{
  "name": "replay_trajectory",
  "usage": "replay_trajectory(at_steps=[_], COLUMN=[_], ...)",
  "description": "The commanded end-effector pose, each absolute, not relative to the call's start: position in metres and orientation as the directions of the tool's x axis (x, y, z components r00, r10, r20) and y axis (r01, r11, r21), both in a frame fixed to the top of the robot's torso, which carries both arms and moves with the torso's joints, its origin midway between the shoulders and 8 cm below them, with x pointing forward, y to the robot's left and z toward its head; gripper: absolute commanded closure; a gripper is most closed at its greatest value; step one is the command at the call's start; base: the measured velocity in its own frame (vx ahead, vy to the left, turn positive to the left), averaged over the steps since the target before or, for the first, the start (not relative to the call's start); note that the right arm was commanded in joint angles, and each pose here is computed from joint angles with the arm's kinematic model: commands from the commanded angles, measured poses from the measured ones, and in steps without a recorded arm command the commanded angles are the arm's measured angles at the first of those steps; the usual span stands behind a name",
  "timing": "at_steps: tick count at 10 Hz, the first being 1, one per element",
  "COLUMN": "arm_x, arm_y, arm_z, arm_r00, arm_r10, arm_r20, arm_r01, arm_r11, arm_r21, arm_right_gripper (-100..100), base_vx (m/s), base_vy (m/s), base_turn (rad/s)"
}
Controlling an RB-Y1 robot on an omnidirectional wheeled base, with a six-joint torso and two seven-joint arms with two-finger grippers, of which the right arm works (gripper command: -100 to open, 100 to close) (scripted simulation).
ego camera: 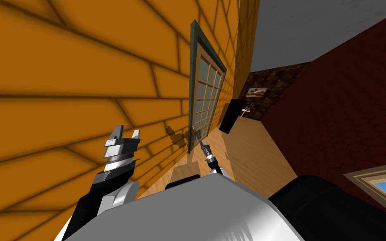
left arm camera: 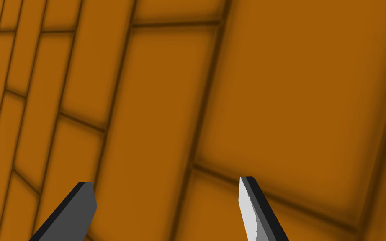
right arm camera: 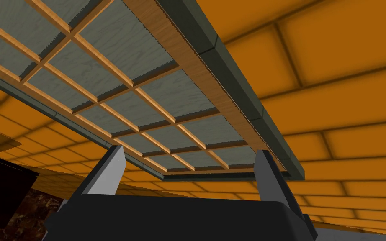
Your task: Pull the door open
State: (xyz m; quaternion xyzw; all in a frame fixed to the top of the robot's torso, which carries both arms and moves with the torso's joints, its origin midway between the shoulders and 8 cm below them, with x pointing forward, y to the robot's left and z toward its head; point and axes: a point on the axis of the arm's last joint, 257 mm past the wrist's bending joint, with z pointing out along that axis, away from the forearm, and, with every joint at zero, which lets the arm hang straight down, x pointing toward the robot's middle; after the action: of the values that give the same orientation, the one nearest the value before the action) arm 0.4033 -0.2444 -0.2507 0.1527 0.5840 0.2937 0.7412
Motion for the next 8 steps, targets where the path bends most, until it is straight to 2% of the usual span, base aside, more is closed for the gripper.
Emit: replay_trajectory(at_steps=[1,8], arm_x=[0.402,0.395], arm_y=[-0.244,-0.242], arm_z=[-0.26,-0.297], arm_r00=[0.139,0.106], arm_r10=[0.584,0.46], arm_r20=[-0.8,-0.882], arm_r01=[-0.25,-0.227], arm_r11=[0.802,0.875], arm_r21=[0.543,0.429], arm_right_gripper=[-100,-100], base_vx=[0.093,0.084], base_vy=[-0.056,-0.052], base_turn=[0.123,0.103])
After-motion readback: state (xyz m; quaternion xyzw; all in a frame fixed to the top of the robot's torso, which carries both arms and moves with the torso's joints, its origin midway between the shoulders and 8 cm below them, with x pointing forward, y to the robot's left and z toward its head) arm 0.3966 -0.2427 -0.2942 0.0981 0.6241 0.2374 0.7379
